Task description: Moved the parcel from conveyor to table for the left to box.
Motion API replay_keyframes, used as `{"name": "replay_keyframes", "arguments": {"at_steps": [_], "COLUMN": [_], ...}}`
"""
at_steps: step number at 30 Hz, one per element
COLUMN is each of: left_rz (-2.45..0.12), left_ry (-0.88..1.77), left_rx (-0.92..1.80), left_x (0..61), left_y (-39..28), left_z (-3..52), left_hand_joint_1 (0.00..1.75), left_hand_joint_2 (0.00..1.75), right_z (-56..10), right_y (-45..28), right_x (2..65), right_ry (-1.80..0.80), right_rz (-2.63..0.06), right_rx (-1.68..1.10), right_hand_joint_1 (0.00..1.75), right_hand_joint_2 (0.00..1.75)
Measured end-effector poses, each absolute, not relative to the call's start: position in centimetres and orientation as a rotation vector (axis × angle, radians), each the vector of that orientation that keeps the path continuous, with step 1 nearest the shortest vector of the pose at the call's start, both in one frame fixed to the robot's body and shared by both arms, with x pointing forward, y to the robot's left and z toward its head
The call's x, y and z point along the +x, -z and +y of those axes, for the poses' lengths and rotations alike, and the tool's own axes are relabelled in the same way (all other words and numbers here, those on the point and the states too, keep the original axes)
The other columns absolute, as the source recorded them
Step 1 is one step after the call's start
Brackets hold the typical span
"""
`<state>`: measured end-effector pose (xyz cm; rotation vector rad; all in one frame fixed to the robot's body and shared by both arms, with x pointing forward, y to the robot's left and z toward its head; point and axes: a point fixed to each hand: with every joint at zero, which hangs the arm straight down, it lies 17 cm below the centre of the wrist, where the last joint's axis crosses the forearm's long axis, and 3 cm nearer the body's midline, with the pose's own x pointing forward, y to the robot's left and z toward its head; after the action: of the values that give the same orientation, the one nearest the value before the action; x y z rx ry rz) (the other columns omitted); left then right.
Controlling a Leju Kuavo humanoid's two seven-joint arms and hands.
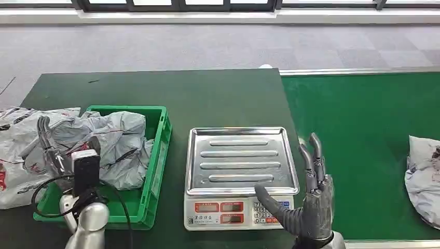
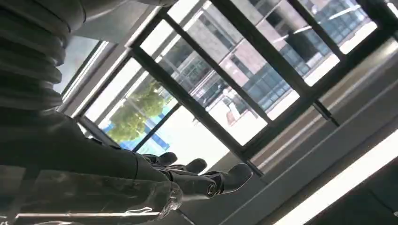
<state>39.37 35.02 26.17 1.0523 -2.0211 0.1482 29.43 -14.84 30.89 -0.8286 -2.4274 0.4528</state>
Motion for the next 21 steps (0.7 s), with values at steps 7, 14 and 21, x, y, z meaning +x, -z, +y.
{"name": "replay_keyframes", "arguments": {"at_steps": [7,14,21], "left_rz": [-2.135,-2.226,-2.242], "left_ry": [-0.3,-0.287,-0.27], "left_rx": [0.934,0.739,0.619], "left_x": [36.3,35.3,35.3], "left_y": [-28.5,-29.8,-29.7], "left_z": [34.6,31.1,30.2], "left_hand_joint_1": [0.0,0.0,0.0], "left_hand_joint_2": [0.0,0.0,0.0], "right_z": [-17.2,-28.2,-38.8], "right_y": [-28.6,-18.8,-10.3], "right_x": [33.3,42.7,45.4], "right_ry": [-0.598,-0.888,-1.047], "right_rz": [-2.212,-1.639,-1.159], "right_rx": [-1.019,-1.261,-1.348], "right_hand_joint_1": [0.0,0.0,0.0], "right_hand_joint_2": [1.75,1.75,1.75]}}
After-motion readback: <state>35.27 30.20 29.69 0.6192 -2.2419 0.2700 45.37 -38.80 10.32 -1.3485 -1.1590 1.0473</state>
